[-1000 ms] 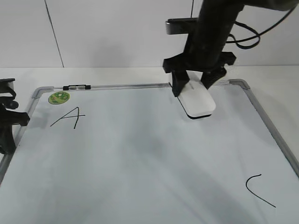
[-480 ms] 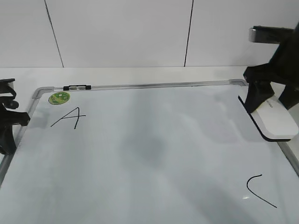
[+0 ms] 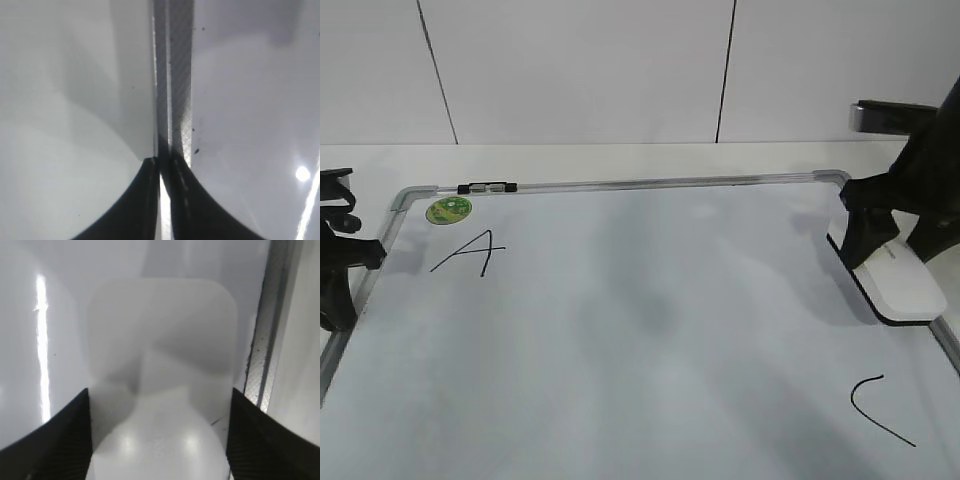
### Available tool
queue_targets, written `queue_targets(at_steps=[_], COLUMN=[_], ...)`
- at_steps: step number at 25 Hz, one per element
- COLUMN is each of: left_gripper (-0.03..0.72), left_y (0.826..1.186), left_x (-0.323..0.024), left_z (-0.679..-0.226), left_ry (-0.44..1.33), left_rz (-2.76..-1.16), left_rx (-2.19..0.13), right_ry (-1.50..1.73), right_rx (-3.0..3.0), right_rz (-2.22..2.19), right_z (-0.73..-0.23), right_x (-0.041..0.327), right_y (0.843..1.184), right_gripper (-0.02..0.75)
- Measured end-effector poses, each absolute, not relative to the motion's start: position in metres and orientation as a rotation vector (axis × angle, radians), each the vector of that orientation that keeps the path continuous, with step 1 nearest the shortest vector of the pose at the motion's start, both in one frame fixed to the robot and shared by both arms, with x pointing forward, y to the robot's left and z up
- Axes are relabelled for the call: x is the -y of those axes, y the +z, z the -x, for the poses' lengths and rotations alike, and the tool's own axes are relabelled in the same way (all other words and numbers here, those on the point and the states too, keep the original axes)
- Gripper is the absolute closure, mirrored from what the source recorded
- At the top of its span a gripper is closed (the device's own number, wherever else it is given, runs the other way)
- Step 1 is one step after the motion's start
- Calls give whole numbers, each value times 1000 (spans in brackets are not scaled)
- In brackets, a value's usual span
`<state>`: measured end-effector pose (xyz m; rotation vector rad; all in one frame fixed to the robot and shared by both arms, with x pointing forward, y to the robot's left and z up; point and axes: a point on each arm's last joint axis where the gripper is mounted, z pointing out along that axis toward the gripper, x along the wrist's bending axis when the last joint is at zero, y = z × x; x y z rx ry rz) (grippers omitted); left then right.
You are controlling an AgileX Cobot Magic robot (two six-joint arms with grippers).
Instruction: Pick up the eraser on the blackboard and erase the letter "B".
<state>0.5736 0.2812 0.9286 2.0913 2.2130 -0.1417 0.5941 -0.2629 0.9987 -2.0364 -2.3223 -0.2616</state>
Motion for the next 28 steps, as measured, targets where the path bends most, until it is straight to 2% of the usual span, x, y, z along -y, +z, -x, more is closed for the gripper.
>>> queue_targets(at_steps=[17,28], left_gripper=[650,648], left_y=[929,929], left_x=[-281,-281], left_z=[-574,-574], left_ry=[-145,-145], left_rz=[-2087,-2087], left_rx=[-2214,-2214], right_ry=[-189,-172], right_rx=[2362,2402], right_rz=[2042,2049], right_z=[-607,-609], right_x=[268,271], right_y=[970,968], right_gripper=[202,202])
